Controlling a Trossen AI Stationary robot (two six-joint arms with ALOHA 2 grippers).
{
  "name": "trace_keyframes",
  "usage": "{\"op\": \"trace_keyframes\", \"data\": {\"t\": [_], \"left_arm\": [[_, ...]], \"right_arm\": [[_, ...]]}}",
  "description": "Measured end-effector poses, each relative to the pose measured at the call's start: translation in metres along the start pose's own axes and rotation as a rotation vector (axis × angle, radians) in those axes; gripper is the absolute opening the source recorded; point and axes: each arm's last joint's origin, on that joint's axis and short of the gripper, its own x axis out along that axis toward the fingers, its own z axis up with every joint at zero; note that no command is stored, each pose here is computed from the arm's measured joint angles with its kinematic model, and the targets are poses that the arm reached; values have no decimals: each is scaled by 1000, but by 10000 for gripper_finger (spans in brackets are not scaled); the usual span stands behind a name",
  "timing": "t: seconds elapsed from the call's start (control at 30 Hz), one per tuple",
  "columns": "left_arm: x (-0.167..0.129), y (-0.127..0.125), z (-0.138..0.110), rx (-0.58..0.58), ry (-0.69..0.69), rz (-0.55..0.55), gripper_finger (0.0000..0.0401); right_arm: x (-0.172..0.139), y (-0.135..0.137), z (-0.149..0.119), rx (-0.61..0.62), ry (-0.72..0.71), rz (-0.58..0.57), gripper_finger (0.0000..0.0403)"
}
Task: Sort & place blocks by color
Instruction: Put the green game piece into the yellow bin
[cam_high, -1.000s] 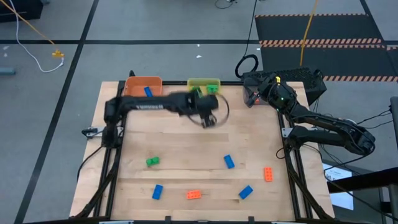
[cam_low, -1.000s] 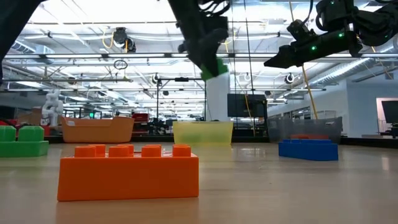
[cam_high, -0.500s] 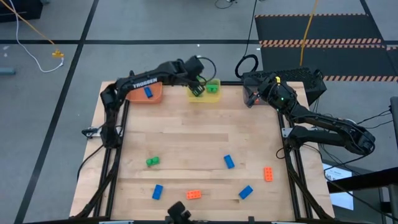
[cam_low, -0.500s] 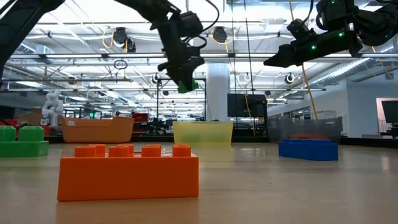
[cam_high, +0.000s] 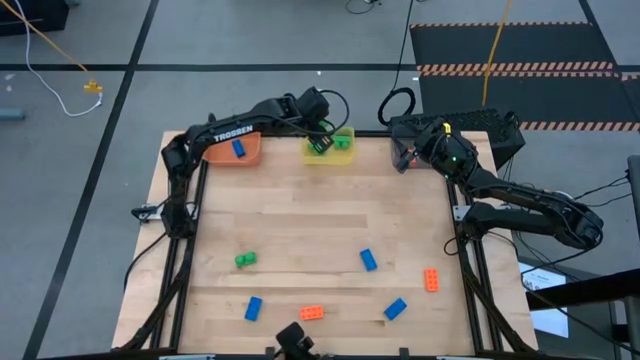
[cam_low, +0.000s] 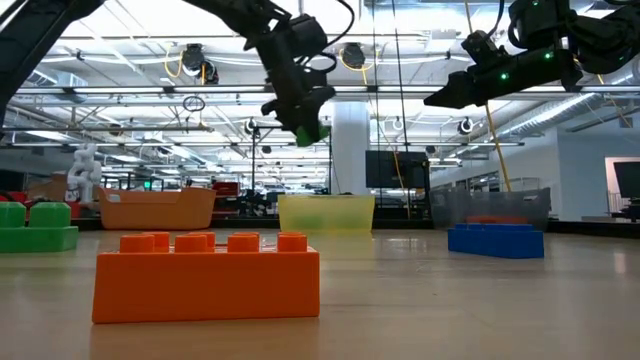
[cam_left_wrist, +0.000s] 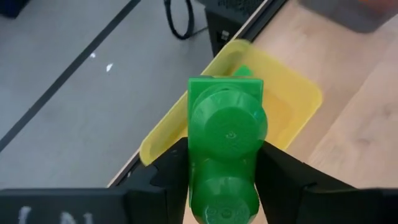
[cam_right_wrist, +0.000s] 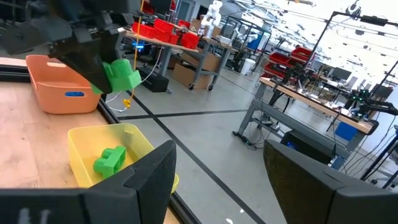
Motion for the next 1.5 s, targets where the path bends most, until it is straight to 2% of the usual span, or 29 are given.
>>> {"op": "trace_keyframes", "data": {"t": [0.23, 0.43, 0.67, 0.87, 1.0, 1.13, 1.27, 1.4, 1.5], "left_arm": [[5, -7, -3, 0, 21, -6, 250], [19, -11, -6, 8, 45, -10, 295], [30, -14, -10, 15, 78, -27, 303], [32, -16, -10, 24, 75, -29, 286], [21, -24, -10, 54, 71, -46, 272], [2, -45, -13, 96, 91, -147, 261], [-12, -83, -31, 170, 197, -224, 254], [-32, -121, -58, 253, 353, -235, 250], [-48, -145, -77, 237, 435, -177, 250]], "right_arm": [[0, 0, 0, 0, 0, 0, 235], [0, 0, 0, 0, 1, 0, 235], [0, 0, 0, 0, 0, 0, 235], [0, 0, 0, -2, 0, 0, 235], [0, 0, 0, -15, 0, 0, 235], [0, 0, 0, -20, 1, 0, 235], [0, 0, 0, -23, 5, 1, 235], [0, 0, -1, -23, 14, 4, 235], [0, 1, -2, -24, 22, 7, 235]]}}
